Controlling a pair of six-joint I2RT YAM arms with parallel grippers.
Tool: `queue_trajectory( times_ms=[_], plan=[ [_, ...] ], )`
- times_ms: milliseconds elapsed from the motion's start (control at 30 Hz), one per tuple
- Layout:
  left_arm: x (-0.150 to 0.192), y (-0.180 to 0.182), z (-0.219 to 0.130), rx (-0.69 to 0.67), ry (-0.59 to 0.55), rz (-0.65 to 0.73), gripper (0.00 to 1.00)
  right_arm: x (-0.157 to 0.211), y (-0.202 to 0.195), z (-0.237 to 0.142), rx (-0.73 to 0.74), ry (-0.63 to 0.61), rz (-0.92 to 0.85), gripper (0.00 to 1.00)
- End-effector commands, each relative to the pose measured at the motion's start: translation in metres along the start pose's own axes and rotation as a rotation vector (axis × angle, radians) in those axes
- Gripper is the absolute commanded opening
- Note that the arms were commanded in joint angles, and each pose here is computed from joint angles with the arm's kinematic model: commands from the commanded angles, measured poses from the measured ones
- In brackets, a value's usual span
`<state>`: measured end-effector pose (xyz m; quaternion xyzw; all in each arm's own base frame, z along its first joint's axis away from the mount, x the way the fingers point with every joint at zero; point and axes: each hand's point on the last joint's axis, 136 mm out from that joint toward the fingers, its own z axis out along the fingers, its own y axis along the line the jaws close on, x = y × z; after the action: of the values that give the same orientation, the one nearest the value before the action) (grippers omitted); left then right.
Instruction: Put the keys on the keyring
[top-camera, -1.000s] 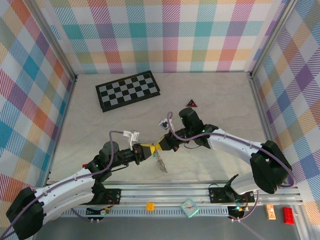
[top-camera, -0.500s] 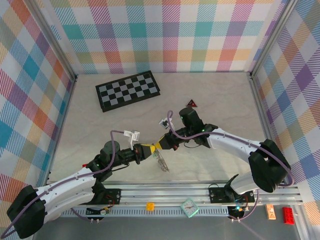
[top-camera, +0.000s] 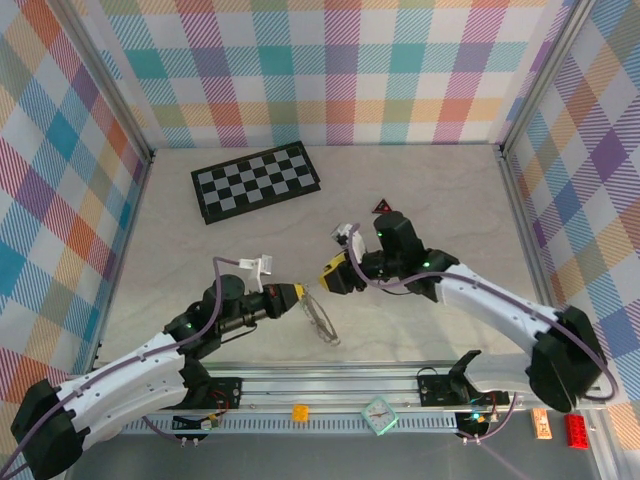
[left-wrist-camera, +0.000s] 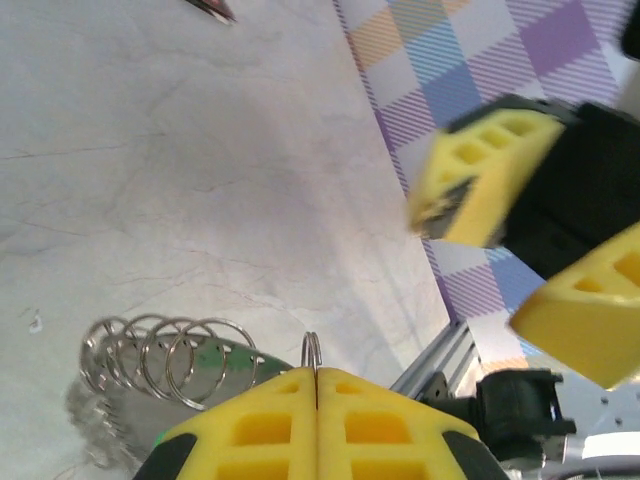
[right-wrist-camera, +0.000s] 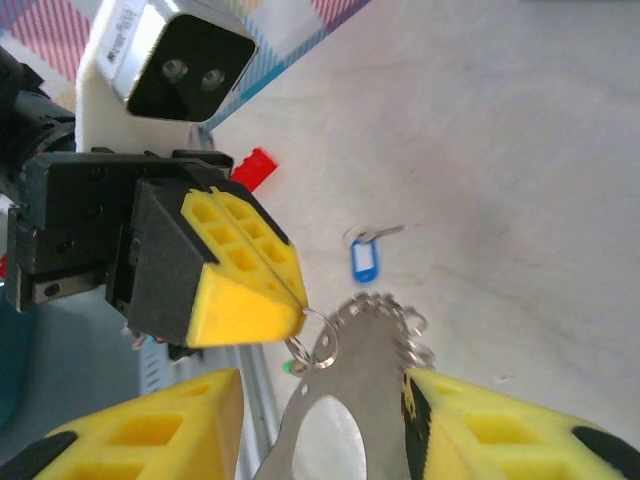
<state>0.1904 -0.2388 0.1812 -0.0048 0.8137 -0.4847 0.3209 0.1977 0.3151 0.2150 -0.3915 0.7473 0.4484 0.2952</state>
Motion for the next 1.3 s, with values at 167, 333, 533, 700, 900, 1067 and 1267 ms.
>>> queue_trajectory(
  times_ms=[167, 333, 533, 700, 900, 1067, 1267],
  plan=[
    [-0.016, 0.007, -0.015, -0.230, -0.017, -0.261, 0.00, 0.020, 0.046, 0.001, 0.036, 0.007, -0.414, 0.33],
    [-0.011, 0.009, -0.017, -0.327, 0.030, -0.360, 0.00, 0.037, 0.060, 0.030, 0.020, -0.041, -0.532, 0.26],
    [-0.009, 0.005, -0.021, -0.407, 0.051, -0.454, 0.00, 0.044, 0.037, 0.058, 0.162, -0.090, -0.545, 0.36],
    [-0.006, 0.001, -0.023, -0.449, 0.062, -0.526, 0.00, 0.046, 0.032, 0.065, 0.186, -0.129, -0.539, 0.43],
    [-0.010, -0.006, -0.023, -0.468, 0.059, -0.537, 0.00, 0.045, 0.043, 0.069, 0.113, -0.164, -0.507, 0.45],
    [-0.010, -0.005, -0.025, -0.479, 0.053, -0.551, 0.00, 0.040, 0.036, 0.077, 0.144, -0.162, -0.480, 0.43],
    [-0.009, -0.003, -0.027, -0.493, 0.051, -0.570, 0.00, 0.035, 0.032, 0.084, 0.163, -0.162, -0.459, 0.21]
  ],
)
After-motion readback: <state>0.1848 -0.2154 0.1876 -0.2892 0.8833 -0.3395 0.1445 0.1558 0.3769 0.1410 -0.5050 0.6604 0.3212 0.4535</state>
